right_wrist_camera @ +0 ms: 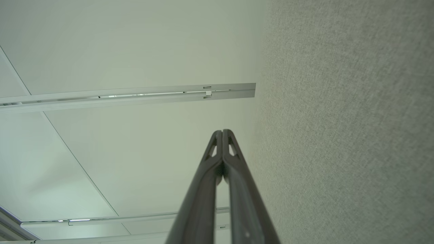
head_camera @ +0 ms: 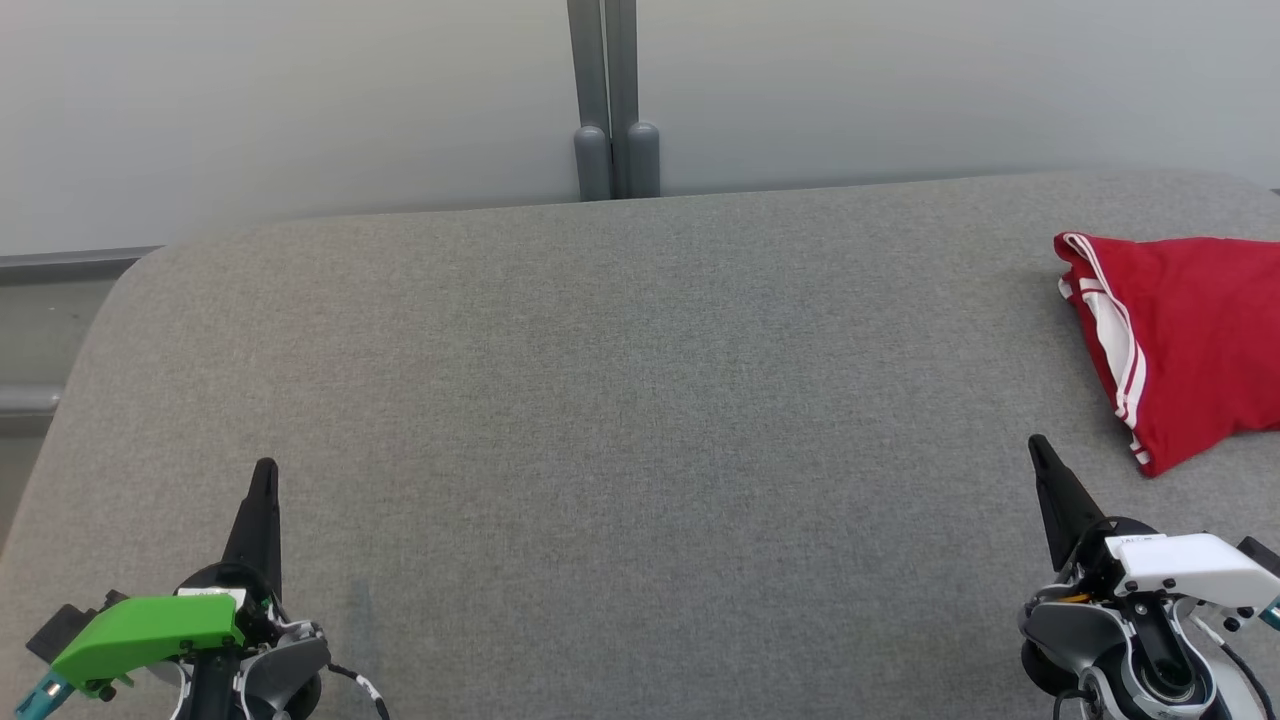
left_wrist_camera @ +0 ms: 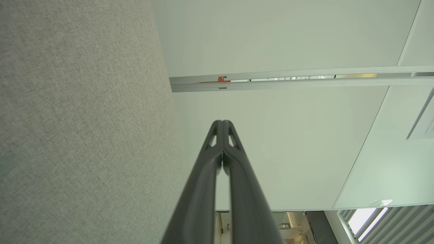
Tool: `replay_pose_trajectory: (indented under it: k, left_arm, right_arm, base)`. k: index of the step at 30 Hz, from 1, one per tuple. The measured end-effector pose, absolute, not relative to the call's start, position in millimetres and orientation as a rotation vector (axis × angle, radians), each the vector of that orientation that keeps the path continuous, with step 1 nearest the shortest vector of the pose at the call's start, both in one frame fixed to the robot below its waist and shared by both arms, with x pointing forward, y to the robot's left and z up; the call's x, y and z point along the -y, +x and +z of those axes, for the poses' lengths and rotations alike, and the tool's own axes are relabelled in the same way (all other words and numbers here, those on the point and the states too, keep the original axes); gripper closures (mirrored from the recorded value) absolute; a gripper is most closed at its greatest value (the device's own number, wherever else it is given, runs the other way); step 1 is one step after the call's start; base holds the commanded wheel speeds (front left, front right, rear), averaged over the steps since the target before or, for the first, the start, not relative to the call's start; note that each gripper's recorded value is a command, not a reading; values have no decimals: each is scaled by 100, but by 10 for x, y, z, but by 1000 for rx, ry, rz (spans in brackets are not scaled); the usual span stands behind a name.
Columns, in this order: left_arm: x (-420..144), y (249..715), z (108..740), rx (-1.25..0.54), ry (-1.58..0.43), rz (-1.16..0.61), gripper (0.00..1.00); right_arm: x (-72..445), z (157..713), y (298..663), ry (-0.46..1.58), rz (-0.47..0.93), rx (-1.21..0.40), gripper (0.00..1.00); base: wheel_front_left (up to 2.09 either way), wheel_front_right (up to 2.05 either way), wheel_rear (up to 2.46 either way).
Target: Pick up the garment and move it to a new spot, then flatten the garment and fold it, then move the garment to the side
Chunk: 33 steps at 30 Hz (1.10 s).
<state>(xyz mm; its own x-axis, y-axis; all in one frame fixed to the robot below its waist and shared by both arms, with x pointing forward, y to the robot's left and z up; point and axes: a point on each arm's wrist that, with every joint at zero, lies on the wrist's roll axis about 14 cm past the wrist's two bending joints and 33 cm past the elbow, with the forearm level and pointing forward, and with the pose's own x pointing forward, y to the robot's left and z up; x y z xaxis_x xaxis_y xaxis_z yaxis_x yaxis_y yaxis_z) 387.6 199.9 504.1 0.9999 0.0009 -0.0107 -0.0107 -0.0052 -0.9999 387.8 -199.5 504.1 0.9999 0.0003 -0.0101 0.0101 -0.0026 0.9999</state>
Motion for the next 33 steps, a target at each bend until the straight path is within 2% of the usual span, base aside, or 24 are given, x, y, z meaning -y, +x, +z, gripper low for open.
replay_pose_trajectory:
  k: [33]
  left_arm:
    - [-1999, 3876, 5041, -8, -1576, 9, 100]
  right_arm:
    - [1995, 5041, 3878, 1573, -8, -8, 100]
  base:
    - [0, 0, 0]
